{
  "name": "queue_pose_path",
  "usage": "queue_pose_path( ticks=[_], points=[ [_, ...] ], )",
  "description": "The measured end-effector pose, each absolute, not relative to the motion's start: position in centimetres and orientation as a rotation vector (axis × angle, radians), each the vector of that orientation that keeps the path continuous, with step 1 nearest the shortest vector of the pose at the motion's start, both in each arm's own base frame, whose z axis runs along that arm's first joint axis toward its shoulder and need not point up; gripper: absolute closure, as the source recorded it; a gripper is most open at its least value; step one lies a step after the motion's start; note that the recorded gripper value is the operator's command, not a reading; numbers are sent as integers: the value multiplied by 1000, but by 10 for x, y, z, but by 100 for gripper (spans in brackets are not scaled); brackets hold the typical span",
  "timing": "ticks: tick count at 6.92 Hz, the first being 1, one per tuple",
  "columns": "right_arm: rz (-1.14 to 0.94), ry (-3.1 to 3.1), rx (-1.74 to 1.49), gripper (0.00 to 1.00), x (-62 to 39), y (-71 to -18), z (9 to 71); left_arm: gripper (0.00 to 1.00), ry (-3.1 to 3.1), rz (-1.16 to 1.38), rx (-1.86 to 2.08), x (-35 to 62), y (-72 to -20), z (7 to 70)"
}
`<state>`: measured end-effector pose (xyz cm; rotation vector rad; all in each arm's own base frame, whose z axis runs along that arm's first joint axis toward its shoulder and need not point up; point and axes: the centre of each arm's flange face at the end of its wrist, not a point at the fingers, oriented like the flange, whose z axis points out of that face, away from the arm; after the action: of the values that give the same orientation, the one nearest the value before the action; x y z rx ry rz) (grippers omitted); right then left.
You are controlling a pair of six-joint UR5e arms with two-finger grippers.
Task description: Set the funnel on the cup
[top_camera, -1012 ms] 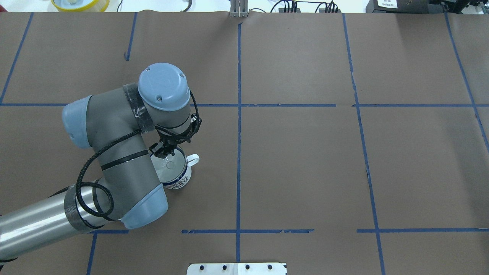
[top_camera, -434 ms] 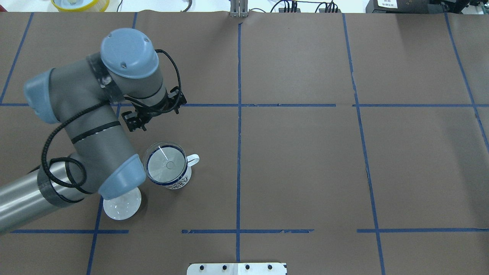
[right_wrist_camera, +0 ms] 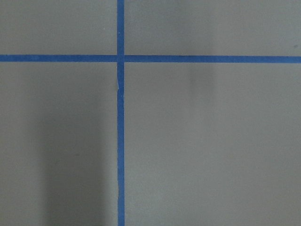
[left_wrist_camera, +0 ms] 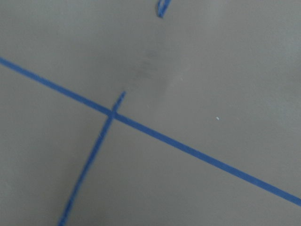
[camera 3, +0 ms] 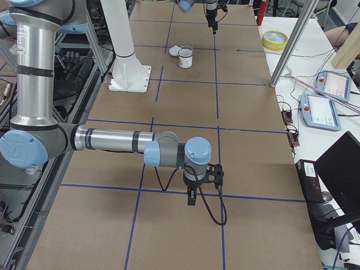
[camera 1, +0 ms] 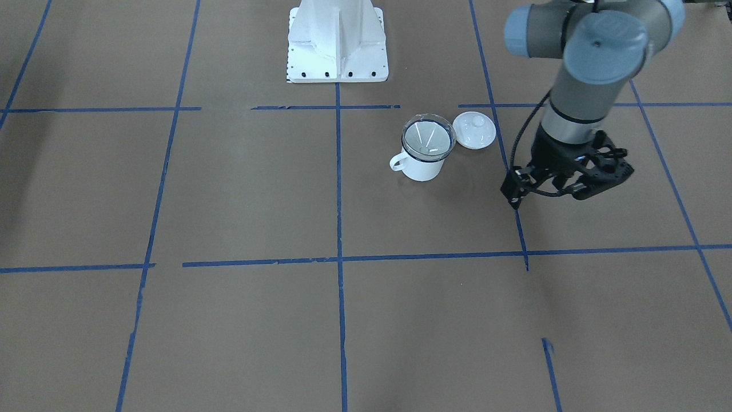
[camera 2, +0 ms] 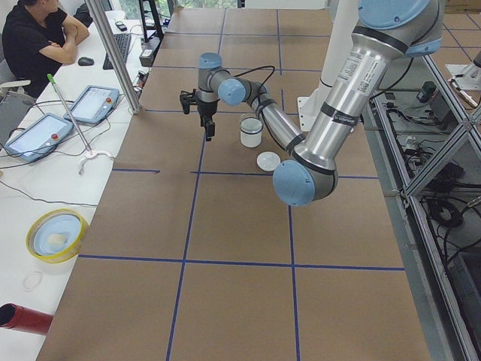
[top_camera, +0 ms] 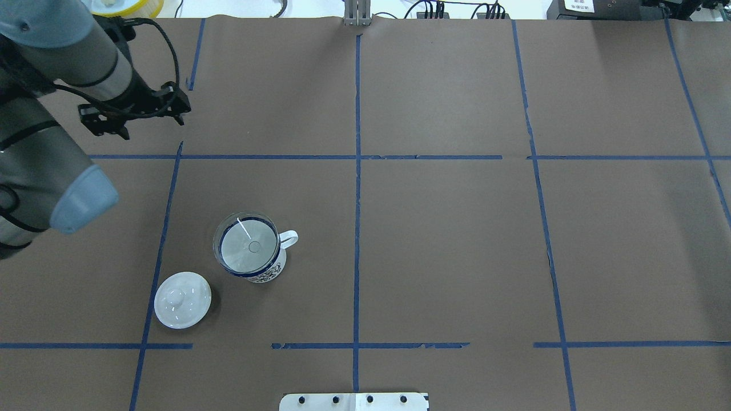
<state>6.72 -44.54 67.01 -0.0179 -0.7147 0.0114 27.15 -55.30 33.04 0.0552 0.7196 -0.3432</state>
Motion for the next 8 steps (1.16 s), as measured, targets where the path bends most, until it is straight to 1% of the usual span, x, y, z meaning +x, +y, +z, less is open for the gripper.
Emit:
queue_pose_path(
  ticks=[2, 4, 6, 8],
  points=[
    [12, -715, -18, 0, 67, -445, 670, 0, 743, -183, 128, 153, -567, 452],
    [12, -715, -19, 0, 67, -445, 671, 0, 697, -26, 200, 24, -552, 555],
    [11, -715, -18, 0, 67, -445, 670, 0, 696, 50, 200, -62, -527, 622],
    [11, -715, -18, 0, 67, -445, 670, 0, 719, 73, 151, -97, -509, 664]
  ],
)
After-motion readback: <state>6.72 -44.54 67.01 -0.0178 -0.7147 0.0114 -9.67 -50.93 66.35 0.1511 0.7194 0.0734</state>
